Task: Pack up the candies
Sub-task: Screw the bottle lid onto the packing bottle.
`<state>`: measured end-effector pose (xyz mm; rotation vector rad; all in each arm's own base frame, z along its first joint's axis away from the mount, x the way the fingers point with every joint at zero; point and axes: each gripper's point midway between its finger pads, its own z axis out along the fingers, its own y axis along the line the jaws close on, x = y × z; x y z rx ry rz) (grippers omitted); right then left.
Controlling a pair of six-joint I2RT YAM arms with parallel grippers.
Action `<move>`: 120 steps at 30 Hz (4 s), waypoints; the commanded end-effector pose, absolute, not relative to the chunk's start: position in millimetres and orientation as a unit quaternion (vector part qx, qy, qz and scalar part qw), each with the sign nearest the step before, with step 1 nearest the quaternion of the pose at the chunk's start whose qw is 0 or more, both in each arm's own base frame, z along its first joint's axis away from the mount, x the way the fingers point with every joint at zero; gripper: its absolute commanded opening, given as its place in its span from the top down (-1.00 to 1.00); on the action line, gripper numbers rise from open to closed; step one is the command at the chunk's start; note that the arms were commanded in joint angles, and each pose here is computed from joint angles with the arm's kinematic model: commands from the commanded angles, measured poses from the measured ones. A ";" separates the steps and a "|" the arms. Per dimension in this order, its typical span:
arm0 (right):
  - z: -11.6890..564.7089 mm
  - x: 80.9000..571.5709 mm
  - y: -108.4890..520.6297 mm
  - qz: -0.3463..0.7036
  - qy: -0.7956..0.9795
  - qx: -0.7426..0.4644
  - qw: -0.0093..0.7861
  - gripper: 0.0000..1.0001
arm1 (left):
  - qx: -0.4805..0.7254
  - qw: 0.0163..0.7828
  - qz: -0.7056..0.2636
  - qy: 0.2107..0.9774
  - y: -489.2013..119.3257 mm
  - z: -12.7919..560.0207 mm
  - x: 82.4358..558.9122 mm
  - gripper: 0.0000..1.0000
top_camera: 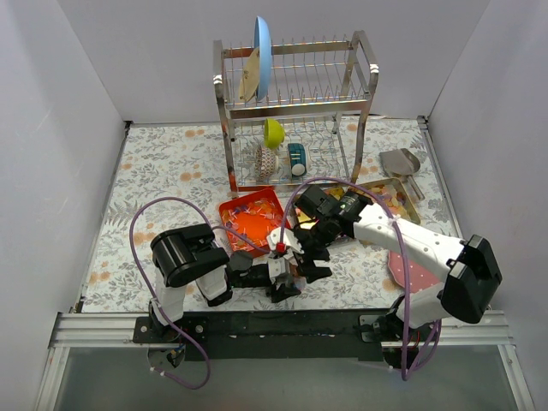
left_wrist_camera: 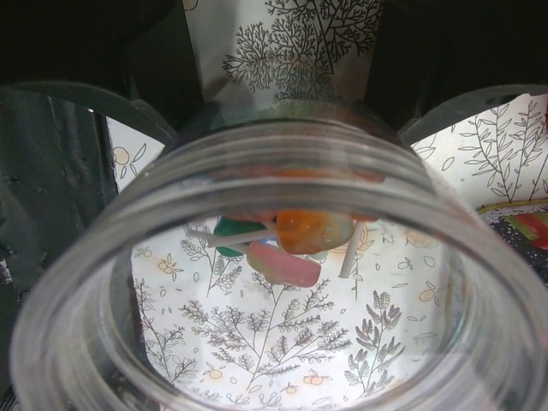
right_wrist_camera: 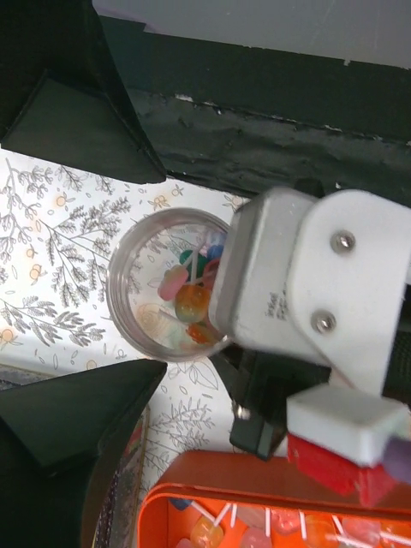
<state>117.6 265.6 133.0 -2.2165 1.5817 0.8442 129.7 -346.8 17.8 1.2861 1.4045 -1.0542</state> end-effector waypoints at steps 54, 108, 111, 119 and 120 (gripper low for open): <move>133.5 96.7 192.8 0.225 0.588 -0.772 0.089 -0.71 | 0.484 0.506 -0.422 0.576 -340.6 33.9 150.1 1.00; 166.1 148.1 267.9 0.257 0.554 -0.764 0.209 -0.72 | 0.492 0.482 -0.427 0.586 -340.8 24.8 148.4 1.00; 164.6 151.2 288.9 0.279 0.525 -0.778 0.204 -0.72 | 0.492 0.479 -0.426 0.589 -341.1 23.3 148.7 1.00; 149.6 128.4 286.1 0.294 0.470 -0.817 0.158 -0.70 | 0.486 0.485 -0.424 0.591 -340.4 26.1 151.1 1.00; 149.1 127.5 284.1 0.293 0.472 -0.817 0.154 -0.69 | 0.484 0.485 -0.424 0.592 -340.7 26.3 151.5 1.00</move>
